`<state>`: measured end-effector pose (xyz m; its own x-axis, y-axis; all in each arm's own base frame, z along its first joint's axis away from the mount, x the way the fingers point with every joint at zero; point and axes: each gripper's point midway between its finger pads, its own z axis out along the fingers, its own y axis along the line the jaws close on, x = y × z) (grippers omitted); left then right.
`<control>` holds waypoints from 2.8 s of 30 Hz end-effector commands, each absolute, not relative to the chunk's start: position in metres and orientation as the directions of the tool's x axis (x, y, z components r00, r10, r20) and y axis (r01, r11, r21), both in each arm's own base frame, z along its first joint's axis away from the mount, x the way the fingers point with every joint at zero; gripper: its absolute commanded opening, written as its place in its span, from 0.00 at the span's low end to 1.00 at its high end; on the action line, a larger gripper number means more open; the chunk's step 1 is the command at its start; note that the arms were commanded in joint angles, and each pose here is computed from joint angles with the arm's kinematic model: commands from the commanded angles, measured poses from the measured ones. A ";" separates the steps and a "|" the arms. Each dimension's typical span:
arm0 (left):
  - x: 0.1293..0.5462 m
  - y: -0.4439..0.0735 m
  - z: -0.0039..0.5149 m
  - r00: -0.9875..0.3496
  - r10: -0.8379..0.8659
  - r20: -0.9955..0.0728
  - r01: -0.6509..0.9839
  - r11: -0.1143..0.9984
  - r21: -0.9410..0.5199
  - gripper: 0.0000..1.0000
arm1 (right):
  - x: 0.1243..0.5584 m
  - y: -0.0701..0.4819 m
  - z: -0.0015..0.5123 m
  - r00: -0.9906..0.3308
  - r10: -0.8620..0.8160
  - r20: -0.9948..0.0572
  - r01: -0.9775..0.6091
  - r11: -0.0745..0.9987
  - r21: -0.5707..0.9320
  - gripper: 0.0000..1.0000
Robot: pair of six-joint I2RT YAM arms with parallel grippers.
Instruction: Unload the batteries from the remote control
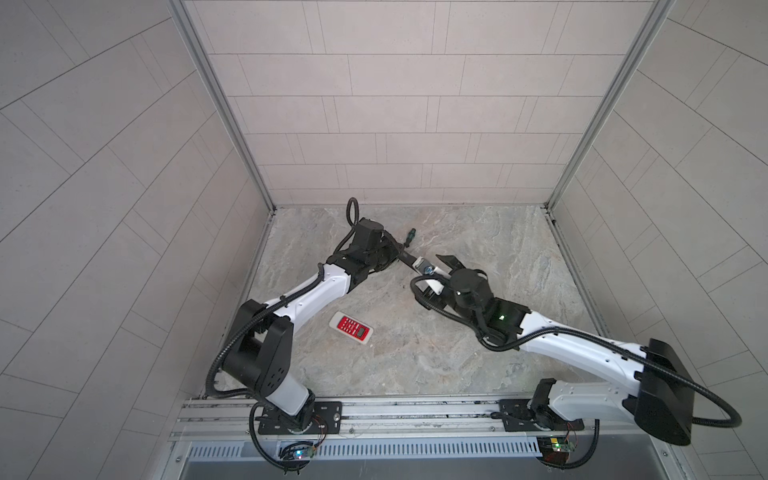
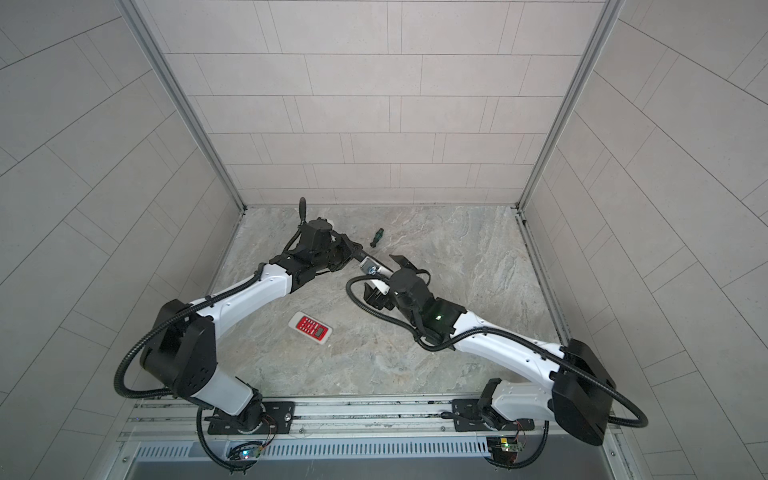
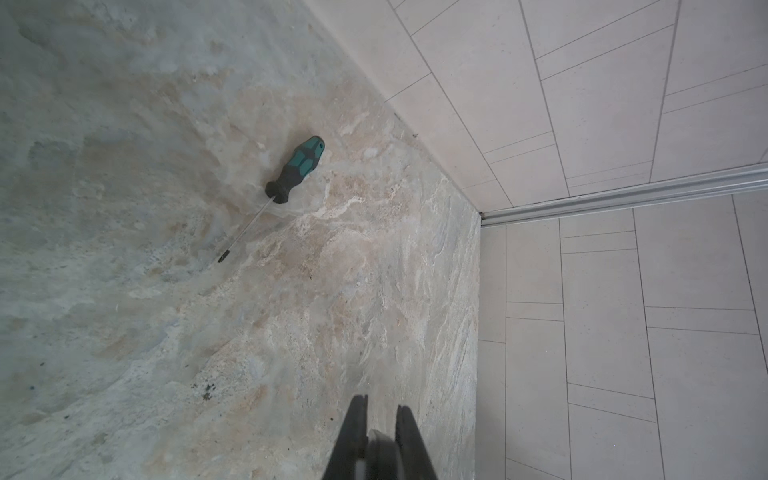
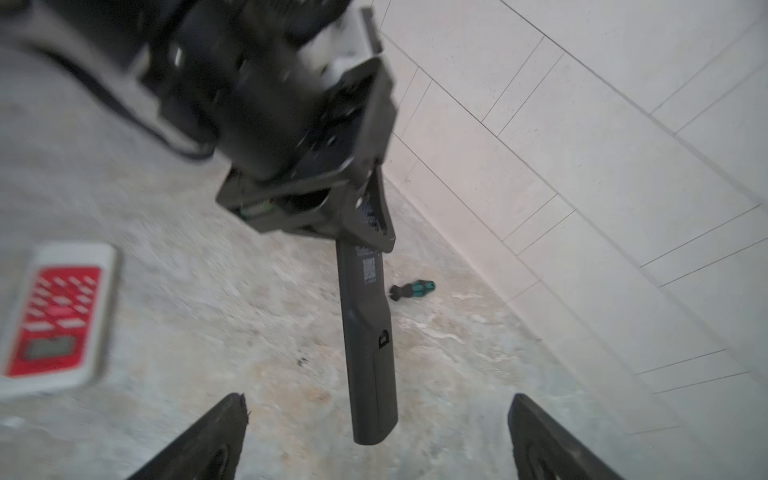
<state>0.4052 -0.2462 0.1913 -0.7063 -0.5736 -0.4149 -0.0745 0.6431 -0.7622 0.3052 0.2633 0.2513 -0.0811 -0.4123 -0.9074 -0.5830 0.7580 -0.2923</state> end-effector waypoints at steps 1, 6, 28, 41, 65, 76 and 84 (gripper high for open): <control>0.415 -0.242 0.198 -0.579 -0.580 -0.573 0.033 0.686 -0.727 0.00 | 0.286 0.261 0.221 -0.418 -0.103 -0.902 -0.625 0.753 0.204 0.99; 0.404 -0.253 0.177 -0.505 -0.526 -0.684 0.154 0.725 -0.672 0.00 | 0.301 0.233 0.187 -0.681 0.088 -0.727 -0.380 0.806 0.454 0.95; 0.368 -0.248 0.132 -0.334 -0.545 -0.769 0.206 0.754 -0.623 0.00 | 0.335 0.237 0.080 -0.905 0.256 -0.341 -0.004 0.794 0.608 0.77; 0.366 -0.247 0.109 -0.464 -0.485 -0.741 0.090 0.806 -0.584 0.00 | 0.354 0.255 0.083 -0.897 0.228 -0.379 -0.076 0.764 0.641 0.77; 0.364 -0.240 0.085 -0.545 -0.427 -0.721 0.015 0.855 -0.518 0.00 | 0.375 0.253 0.074 -0.897 0.210 -0.389 -0.086 0.781 0.619 0.75; 0.364 -0.241 0.083 -0.558 -0.416 -0.718 0.013 0.861 -0.508 0.00 | 0.374 0.254 0.060 -0.908 0.208 -0.365 -0.068 0.784 0.617 0.74; 0.365 -0.246 0.082 -0.574 -0.406 -0.710 0.025 0.859 -0.512 0.00 | 0.378 0.259 0.056 -0.913 0.224 -0.341 -0.051 0.766 0.641 0.74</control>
<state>0.3749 -0.2500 0.1120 -0.4968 -0.5059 -0.7051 0.0491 0.7948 -0.6048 0.3763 0.2538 0.0614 -0.9053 0.2198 -0.3635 -0.0657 0.7729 0.6311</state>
